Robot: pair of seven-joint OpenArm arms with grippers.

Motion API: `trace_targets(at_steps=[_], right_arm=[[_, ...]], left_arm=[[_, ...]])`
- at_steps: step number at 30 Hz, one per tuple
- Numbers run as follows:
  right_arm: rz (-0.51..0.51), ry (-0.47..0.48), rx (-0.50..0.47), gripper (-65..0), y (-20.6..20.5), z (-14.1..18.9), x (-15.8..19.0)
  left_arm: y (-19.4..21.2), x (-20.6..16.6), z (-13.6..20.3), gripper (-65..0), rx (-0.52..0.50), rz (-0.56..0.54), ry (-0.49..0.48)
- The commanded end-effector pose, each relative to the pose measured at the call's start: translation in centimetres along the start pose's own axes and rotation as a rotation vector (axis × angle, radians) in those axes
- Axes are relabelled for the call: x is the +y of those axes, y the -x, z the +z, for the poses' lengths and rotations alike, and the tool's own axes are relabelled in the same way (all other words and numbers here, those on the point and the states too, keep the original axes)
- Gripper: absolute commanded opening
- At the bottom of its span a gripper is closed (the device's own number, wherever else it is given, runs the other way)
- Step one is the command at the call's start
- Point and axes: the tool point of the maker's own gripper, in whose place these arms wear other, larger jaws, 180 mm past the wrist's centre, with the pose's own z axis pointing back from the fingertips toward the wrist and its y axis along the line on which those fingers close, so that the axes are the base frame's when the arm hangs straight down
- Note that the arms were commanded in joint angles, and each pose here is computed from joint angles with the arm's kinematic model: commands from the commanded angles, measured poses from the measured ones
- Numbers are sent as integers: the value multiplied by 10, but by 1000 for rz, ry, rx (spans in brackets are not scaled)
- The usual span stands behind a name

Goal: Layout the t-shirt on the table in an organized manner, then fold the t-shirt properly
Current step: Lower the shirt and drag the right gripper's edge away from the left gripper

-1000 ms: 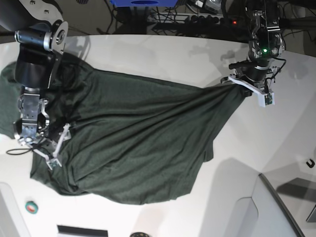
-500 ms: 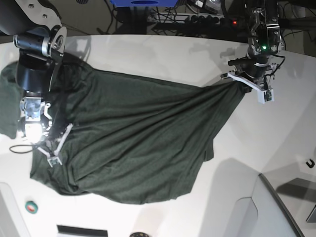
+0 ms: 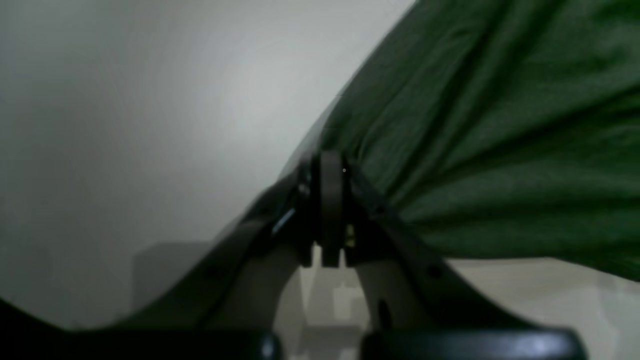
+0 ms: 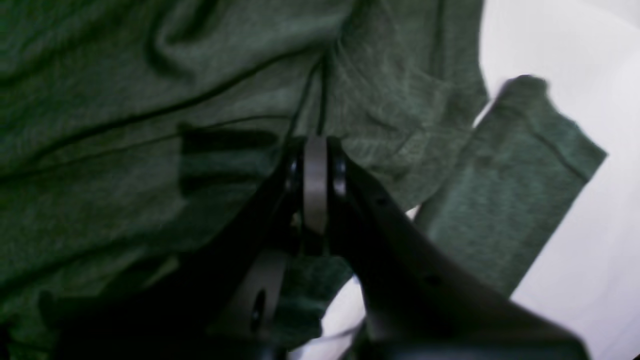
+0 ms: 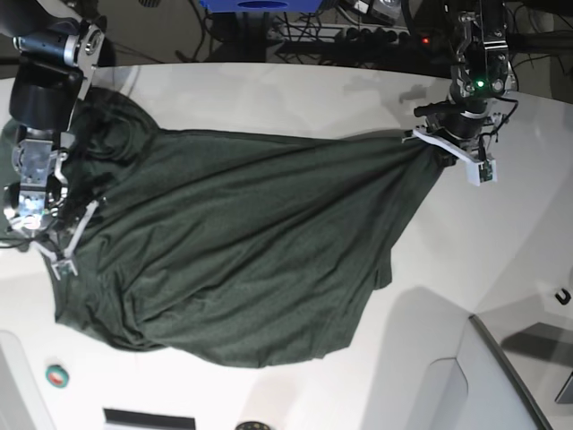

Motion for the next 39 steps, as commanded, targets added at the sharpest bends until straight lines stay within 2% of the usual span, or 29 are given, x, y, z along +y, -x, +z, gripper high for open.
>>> trace_targets(at_steps=[1, 3, 8, 21, 24, 25, 27, 28, 30, 33, 36, 39], right_arm=[[-5, 23, -50, -641, -19, 4, -11], [-4, 21, -44, -602, -17, 4, -9], [-2, 36, -21, -423, -14, 8, -13], [-13, 46, -23, -413, -15, 9, -19], [-13, 44, -20, -425, -14, 9, -19], [-12, 39, -11, -456, -11, 7, -17], [-13, 28, 8, -603, -5, 4, -14], [-13, 26, 10, -650, -4, 3, -14], [-11, 27, 15, -624, -1, 3, -14], [-39, 59, 21, -648, 6, 6, -33], [-86, 86, 13, -644, 8, 10, -48], [-91, 122, 6, -644, 9, 17, -64]], left_arm=[[-14, 2, 2, -650, -46, -10, -3], [-15, 2, 2, -650, -47, -7, -2], [-16, 2, 2, -650, -50, -5, 0], [-16, 2, 2, -650, -51, -7, -3], [-16, 2, 2, -650, -51, -7, -3], [-16, 2, 2, -650, -51, -7, -3], [-15, 2, 2, -650, -49, -8, -4], [-16, 3, 2, -650, -50, -9, -4], [-16, 3, 3, -650, -50, -11, -4], [-23, 1, 6, -650, -69, -15, 2], [-25, 0, 7, -650, -73, -17, 3], [-25, 1, 6, -650, -72, -19, 2]])
